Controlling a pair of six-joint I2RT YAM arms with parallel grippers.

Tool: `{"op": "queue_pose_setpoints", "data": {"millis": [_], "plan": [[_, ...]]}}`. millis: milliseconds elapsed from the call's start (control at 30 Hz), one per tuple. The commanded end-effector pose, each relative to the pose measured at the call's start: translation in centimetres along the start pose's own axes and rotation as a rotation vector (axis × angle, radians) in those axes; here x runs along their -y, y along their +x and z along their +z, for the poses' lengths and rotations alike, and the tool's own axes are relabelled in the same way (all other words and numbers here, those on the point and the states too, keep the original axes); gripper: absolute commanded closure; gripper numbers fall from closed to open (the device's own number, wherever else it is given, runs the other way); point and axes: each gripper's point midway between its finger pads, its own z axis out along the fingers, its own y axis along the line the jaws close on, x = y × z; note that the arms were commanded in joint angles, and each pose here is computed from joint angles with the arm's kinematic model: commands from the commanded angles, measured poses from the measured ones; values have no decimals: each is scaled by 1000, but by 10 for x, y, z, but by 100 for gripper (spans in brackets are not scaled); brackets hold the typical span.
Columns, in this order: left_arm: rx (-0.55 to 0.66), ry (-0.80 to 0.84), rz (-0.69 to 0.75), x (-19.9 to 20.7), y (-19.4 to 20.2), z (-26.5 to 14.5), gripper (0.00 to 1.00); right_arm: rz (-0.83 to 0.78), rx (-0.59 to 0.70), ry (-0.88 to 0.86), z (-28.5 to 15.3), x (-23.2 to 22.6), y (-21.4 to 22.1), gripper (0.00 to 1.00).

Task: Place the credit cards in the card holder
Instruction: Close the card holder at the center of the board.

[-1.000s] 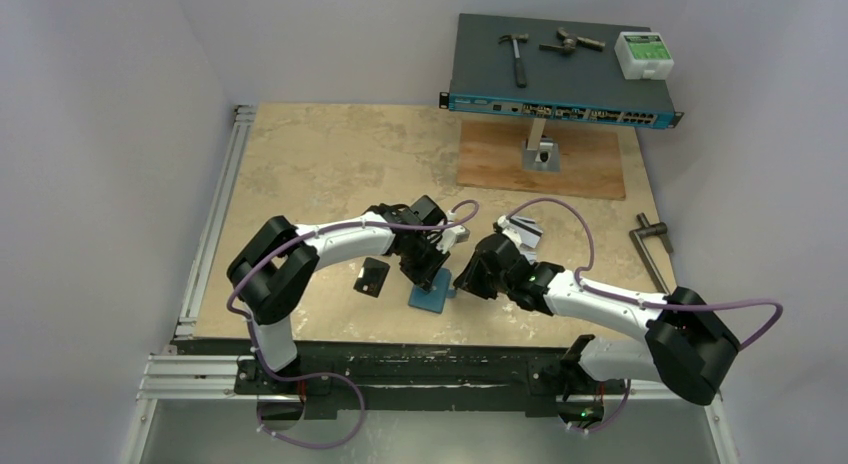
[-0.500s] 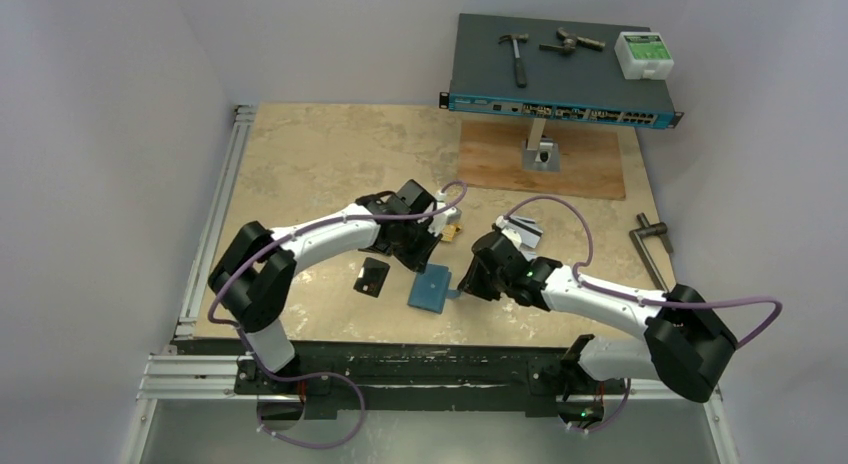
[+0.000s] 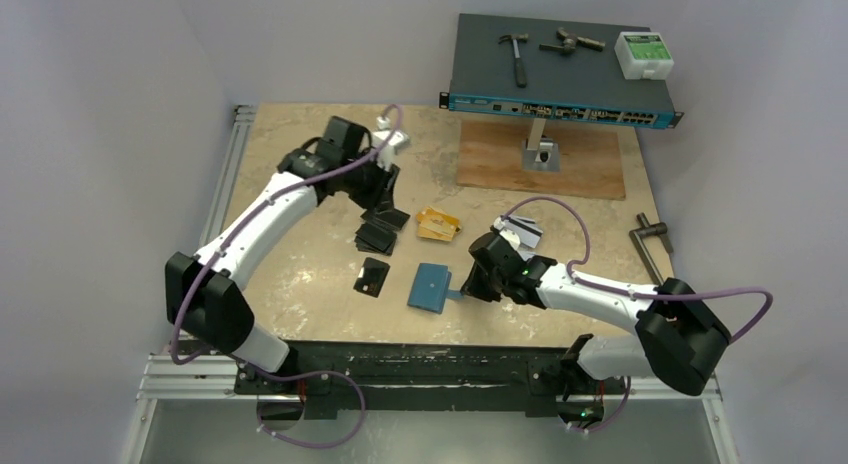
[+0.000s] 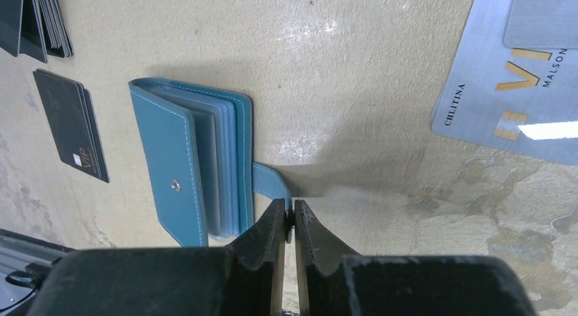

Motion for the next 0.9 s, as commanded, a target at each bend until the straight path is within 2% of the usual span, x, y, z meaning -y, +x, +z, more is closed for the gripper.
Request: {"op": "queue_pose_setpoints", "data": {"millis": [0, 33, 67, 200, 367, 533, 700, 800, 867], "plan": [[131, 117, -96, -19, -18, -50, 33, -14, 31, -28, -4, -11, -8, 94], [122, 118, -92, -22, -15, -51, 19, -14, 33, -27, -4, -10, -8, 95], [115, 114, -62, -22, -11, -50, 13, -12, 38, -28, -5, -10, -10, 95], [190, 146, 161, 4, 6, -38, 0, -3, 43, -36, -6, -10, -10, 97], [182, 370, 336, 50, 44, -2, 0, 6, 36, -45, -4, -10, -8, 100], [162, 520, 653, 64, 84, 5, 0, 5, 27, -31, -2, -9, -8, 100], [251, 552, 1100, 65, 105, 2, 0, 9, 38, -41, -2, -15, -13, 100], [364, 594, 1171, 75, 92, 11, 0, 16, 37, -56, -3, -18, -13, 100], [380, 631, 1236, 87, 96, 18, 0, 13, 36, -54, -3, -17, -13, 100]]}}
